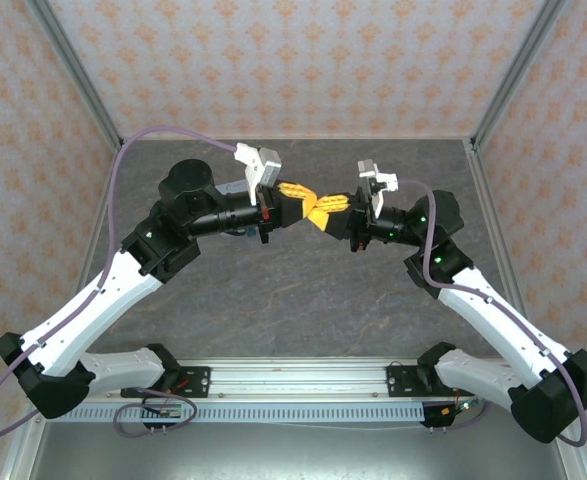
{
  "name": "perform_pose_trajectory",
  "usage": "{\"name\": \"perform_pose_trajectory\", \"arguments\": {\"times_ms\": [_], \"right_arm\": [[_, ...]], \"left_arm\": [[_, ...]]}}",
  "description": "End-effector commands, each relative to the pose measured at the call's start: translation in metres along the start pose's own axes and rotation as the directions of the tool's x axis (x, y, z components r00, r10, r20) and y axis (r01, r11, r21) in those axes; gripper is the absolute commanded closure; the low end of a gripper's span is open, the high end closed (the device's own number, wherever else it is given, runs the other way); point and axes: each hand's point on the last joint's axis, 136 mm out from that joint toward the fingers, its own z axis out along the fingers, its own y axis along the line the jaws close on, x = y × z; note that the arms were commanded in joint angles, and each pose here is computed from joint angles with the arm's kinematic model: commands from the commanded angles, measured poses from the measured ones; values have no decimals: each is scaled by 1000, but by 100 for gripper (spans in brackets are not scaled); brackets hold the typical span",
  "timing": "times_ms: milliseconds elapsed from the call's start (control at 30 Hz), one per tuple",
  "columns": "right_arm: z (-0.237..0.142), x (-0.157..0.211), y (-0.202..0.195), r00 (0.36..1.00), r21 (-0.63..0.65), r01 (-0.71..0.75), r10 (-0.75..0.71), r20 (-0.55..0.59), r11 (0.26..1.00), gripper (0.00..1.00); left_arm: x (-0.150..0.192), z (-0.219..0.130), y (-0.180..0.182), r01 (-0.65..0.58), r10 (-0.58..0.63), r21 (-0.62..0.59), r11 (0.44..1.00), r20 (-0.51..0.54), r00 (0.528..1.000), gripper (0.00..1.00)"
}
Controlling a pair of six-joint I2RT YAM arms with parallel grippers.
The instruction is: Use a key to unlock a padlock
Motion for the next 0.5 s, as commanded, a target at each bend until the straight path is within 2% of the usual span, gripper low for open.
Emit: {"name": "perform_pose_trajectory", "arguments": {"times_ms": [0,133,433,467], "right_arm": [[-1,-17,12,997,-10,69,-69,41,998,95],[-2,-12,7,997,14,70,-71,29,997,100],[-5,-1,2,997,49,80,-79,-12,996,100],[-5,0,1,996,55,83,-82,-20,995,97]], "left_arm": [[-5,-3,-4,-23,23,18,1000,2,1000,100],[-4,-4,-4,-26,26,16,1000,0,1000,100],[-3,-5,-4,-27,27,14,1000,-3,1000,100],[-3,-6,-4,-28,28,14,1000,-3,1000,100]]}}
